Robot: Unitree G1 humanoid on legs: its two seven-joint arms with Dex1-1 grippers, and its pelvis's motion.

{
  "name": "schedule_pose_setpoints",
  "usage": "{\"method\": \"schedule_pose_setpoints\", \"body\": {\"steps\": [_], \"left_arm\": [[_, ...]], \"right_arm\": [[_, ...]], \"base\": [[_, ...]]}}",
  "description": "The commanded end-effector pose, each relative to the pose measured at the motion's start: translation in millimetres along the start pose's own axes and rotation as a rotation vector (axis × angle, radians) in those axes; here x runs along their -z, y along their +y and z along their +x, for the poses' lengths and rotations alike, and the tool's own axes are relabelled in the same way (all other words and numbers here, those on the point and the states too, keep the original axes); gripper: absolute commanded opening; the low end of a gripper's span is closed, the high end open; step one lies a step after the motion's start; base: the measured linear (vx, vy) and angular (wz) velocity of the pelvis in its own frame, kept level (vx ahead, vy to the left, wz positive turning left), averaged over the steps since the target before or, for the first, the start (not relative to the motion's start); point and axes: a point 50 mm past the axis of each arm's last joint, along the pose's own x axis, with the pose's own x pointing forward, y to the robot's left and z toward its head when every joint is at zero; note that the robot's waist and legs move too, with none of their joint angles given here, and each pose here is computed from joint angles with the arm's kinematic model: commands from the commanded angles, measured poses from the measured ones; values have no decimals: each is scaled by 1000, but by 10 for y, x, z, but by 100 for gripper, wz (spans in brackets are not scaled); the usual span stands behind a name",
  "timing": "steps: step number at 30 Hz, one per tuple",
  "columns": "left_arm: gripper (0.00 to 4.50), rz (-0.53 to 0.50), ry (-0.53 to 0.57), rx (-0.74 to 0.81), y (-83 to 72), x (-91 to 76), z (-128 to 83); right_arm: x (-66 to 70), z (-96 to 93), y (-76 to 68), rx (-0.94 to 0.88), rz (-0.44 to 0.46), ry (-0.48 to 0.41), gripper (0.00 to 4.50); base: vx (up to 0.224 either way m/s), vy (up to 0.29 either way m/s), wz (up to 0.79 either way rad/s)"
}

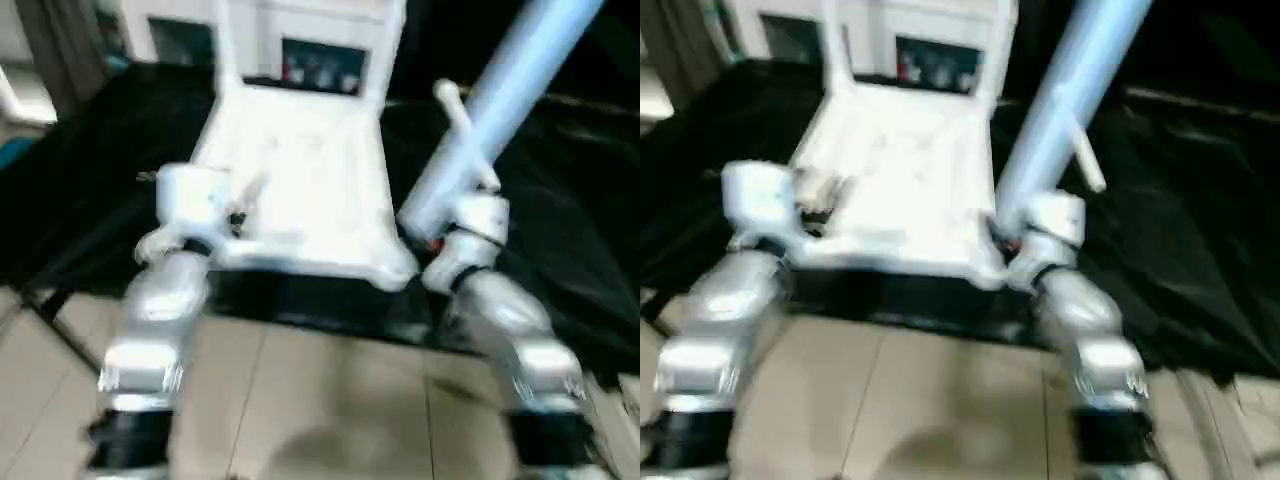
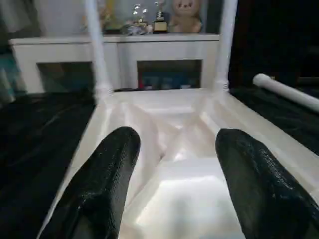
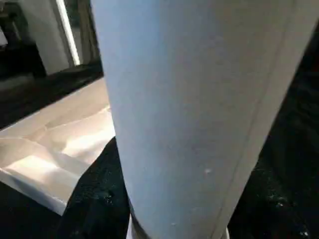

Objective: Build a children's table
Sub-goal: Move to table

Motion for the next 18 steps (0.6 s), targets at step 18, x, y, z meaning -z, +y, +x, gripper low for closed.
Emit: {"method": "schedule_pose_setpoints", "body": {"steps": [18], "left_arm": [[298,8,-4,66,-97,3,49]], "right_arm": [[-28,-23,-131,38,-18,-16,193]], "base": [[100,-11,2]]}}
